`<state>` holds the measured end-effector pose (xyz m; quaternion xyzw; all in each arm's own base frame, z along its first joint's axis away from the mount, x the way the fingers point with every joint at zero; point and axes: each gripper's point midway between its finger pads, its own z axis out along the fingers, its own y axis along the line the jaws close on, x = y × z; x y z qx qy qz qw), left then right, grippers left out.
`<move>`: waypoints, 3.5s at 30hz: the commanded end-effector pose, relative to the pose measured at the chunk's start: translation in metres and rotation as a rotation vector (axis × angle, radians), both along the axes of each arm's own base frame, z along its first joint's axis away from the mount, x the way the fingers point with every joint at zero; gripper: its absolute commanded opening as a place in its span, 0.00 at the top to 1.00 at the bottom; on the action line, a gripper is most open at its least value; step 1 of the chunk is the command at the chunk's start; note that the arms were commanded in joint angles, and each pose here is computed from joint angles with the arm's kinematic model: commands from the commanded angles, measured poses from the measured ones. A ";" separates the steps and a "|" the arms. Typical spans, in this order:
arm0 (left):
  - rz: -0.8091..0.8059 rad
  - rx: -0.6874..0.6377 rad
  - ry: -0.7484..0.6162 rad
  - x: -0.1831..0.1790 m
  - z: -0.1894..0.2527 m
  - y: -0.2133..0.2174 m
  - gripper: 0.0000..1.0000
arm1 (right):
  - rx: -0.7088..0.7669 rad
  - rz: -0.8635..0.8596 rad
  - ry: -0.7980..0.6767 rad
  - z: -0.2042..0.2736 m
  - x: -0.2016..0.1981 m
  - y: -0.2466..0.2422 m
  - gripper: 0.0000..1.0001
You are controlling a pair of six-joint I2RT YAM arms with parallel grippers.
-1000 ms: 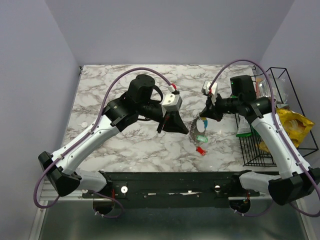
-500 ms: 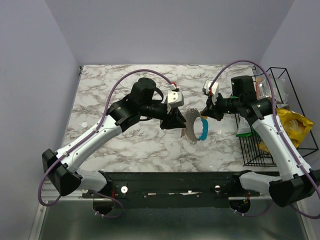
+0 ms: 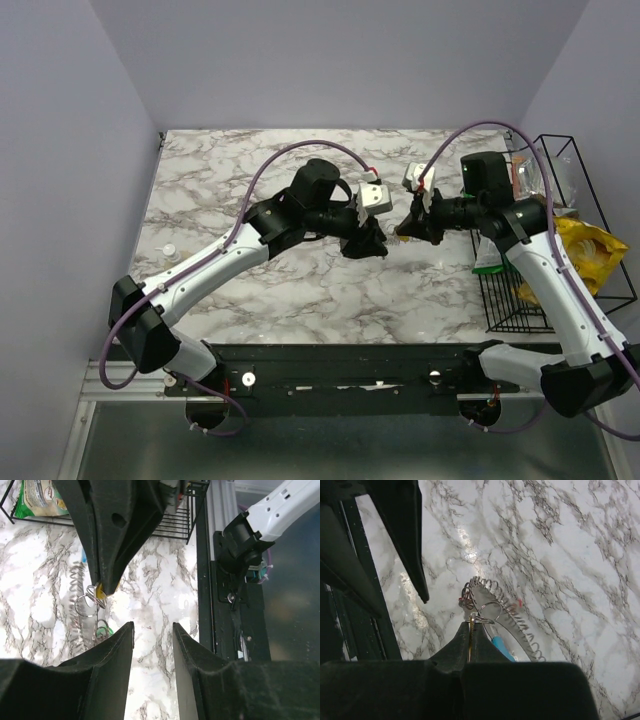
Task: Remove the keys from the keyring
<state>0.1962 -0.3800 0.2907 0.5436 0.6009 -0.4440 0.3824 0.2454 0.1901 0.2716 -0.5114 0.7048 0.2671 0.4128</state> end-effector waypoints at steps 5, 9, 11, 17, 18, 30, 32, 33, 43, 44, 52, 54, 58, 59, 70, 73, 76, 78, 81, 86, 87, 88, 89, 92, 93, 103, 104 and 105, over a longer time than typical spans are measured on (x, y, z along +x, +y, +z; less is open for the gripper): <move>0.082 -0.008 -0.061 0.020 0.011 -0.015 0.54 | 0.082 0.062 -0.048 0.041 -0.023 0.012 0.99; 0.103 -0.003 -0.081 0.025 0.011 -0.014 0.54 | 0.087 0.077 -0.046 0.043 -0.029 0.014 0.99; 0.095 -0.003 -0.081 0.024 0.012 -0.015 0.54 | 0.090 0.083 -0.047 0.044 -0.032 0.014 0.99; 0.096 -0.001 -0.088 0.023 0.012 -0.016 0.54 | 0.088 0.090 -0.052 0.045 -0.036 0.015 0.99; 0.098 -0.002 -0.093 0.023 0.015 -0.015 0.54 | 0.084 0.087 -0.053 0.044 -0.037 0.014 0.99; 0.098 0.022 -0.134 0.023 0.010 -0.008 0.55 | 0.040 0.043 -0.085 0.037 -0.032 0.005 0.99; 0.085 0.038 -0.134 0.023 0.002 0.001 0.55 | -0.014 -0.013 -0.103 0.023 -0.016 -0.001 0.99; 0.077 0.038 -0.117 0.021 -0.006 0.009 0.55 | -0.030 -0.035 -0.097 0.017 -0.008 -0.002 0.99; 0.408 0.045 -0.134 0.072 -0.036 0.138 0.39 | -0.164 -0.138 0.113 -0.079 0.083 0.021 0.99; 0.453 0.061 -0.138 0.077 -0.040 0.149 0.38 | -0.162 -0.125 0.140 -0.084 0.089 0.030 0.99; 0.751 0.094 -0.115 0.102 -0.051 0.242 0.31 | -0.208 -0.043 0.170 -0.125 0.152 0.122 0.99; 0.830 0.100 -0.110 0.104 -0.053 0.264 0.30 | -0.235 -0.060 0.178 -0.146 0.167 0.143 0.99; 0.896 0.106 -0.093 0.099 -0.061 0.285 0.30 | -0.178 -0.140 0.050 -0.135 0.221 0.180 0.95; 0.905 0.104 -0.086 0.098 -0.063 0.286 0.30 | -0.153 -0.159 0.005 -0.122 0.235 0.188 0.88; 0.855 0.076 -0.050 0.088 -0.057 0.280 0.30 | -0.317 -0.216 -0.075 -0.159 0.221 0.154 0.32; 0.801 0.058 -0.050 0.083 -0.050 0.272 0.28 | -0.360 -0.196 -0.054 -0.150 0.180 0.108 0.32; 0.775 0.058 -0.050 0.082 -0.051 0.269 0.27 | -0.390 -0.218 -0.066 -0.138 0.161 0.058 0.32; 0.754 0.058 -0.051 0.082 -0.052 0.263 0.27 | -0.431 -0.303 -0.025 -0.150 0.157 0.011 0.33; 0.737 0.047 -0.051 0.083 -0.051 0.256 0.26 | -0.445 -0.430 0.051 -0.165 0.162 -0.035 0.38; 0.695 0.040 -0.059 0.079 -0.044 0.240 0.26 | -0.515 -0.602 0.127 -0.194 0.176 -0.080 0.49; 0.689 0.040 -0.064 0.078 -0.042 0.237 0.26 | -0.505 -0.626 0.143 -0.196 0.179 -0.083 0.51; 0.683 0.042 -0.065 0.077 -0.043 0.236 0.26 | -0.513 -0.634 0.171 -0.204 0.179 -0.086 0.52; 0.675 0.045 -0.067 0.076 -0.043 0.232 0.26 | -0.508 -0.631 0.201 -0.209 0.178 -0.088 0.55; 0.664 0.054 -0.067 0.075 -0.046 0.229 0.26 | -0.484 -0.593 0.286 -0.214 0.165 -0.081 0.56; 0.667 0.059 -0.063 0.076 -0.050 0.229 0.26 | -0.472 -0.589 0.307 -0.215 0.162 -0.078 0.56; 0.650 0.065 -0.056 0.077 -0.057 0.223 0.26 | -0.419 -0.540 0.473 -0.225 0.141 -0.060 0.56; 0.650 0.066 -0.055 0.077 -0.057 0.223 0.26 | -0.425 -0.540 0.482 -0.228 0.140 -0.060 0.57; 0.649 0.066 -0.055 0.077 -0.058 0.222 0.26 | -0.437 -0.546 0.484 -0.230 0.140 -0.062 0.58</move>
